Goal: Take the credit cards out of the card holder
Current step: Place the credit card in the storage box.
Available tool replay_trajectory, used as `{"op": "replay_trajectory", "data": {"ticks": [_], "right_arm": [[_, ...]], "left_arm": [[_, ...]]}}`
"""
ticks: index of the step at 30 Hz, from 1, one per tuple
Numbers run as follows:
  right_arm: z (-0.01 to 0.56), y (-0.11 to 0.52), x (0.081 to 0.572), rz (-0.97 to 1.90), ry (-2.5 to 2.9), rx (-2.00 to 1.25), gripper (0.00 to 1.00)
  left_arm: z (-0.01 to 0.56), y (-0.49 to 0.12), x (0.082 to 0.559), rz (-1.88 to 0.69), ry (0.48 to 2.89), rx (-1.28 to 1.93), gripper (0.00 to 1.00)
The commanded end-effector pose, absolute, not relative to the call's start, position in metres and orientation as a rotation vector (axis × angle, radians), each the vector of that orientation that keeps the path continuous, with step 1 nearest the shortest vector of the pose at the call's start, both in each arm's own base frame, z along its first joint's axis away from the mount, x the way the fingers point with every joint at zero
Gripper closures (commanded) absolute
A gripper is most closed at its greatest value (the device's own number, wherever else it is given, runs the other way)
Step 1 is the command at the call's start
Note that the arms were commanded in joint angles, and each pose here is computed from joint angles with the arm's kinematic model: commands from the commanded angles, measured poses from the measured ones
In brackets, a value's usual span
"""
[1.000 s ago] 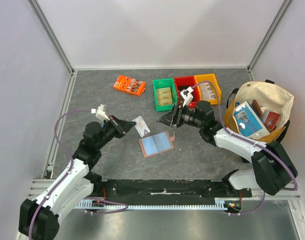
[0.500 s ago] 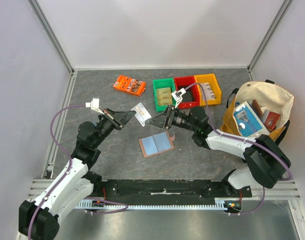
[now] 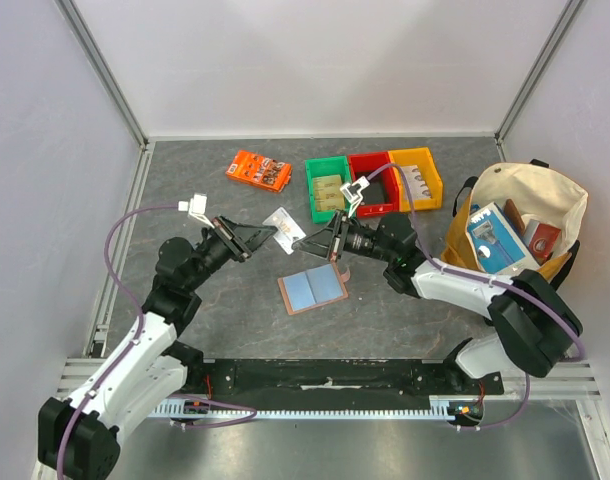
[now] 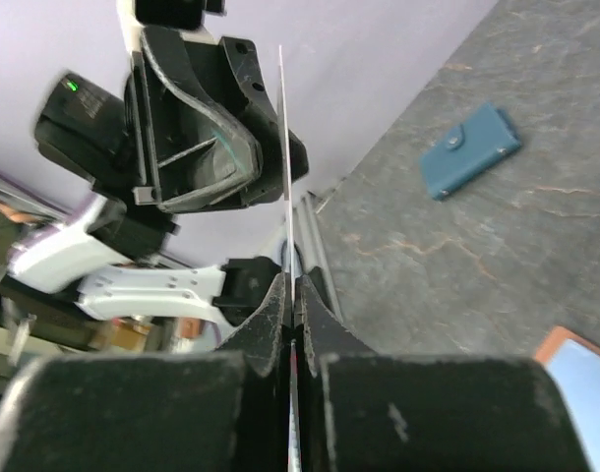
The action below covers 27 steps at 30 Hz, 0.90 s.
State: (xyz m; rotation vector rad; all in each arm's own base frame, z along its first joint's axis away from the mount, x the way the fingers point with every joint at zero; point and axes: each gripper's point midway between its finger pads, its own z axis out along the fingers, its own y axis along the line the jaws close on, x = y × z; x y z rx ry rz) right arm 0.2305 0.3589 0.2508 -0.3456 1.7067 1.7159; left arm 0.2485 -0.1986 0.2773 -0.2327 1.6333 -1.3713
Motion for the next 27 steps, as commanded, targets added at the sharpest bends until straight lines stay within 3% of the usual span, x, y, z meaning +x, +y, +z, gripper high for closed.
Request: {"op": "replay_trajectory", "data": {"ticks": [1,6,11,19,27], "right_arm": [[0.253,0.353,0.232,1.547,1.725,-0.536,1.00],[0.235,0.336,0.233,1.300,1.820,-0.728,1.00],[0.245,0.321,0.224,1.170,1.802,-0.916,1.00],[0.257,0.316,0.198,1.203,1.712,-1.129,1.00],[0.266,0.315,0.190,1.213,1.645,-1.190,1.00]], "left_arm": [[0.272,-0.210,0.237,-1.293,1.756,0.008,0.64],[0.268,-0.205,0.233,-1.108,1.854,0.229,0.33],[0.288,-0.201,0.231,-0.956,1.847,0.502,0.22],[0.307,-0.219,0.217,-1.005,1.733,0.869,0.25],[0.307,-0.236,0.202,-1.175,1.670,1.054,0.36]]}}
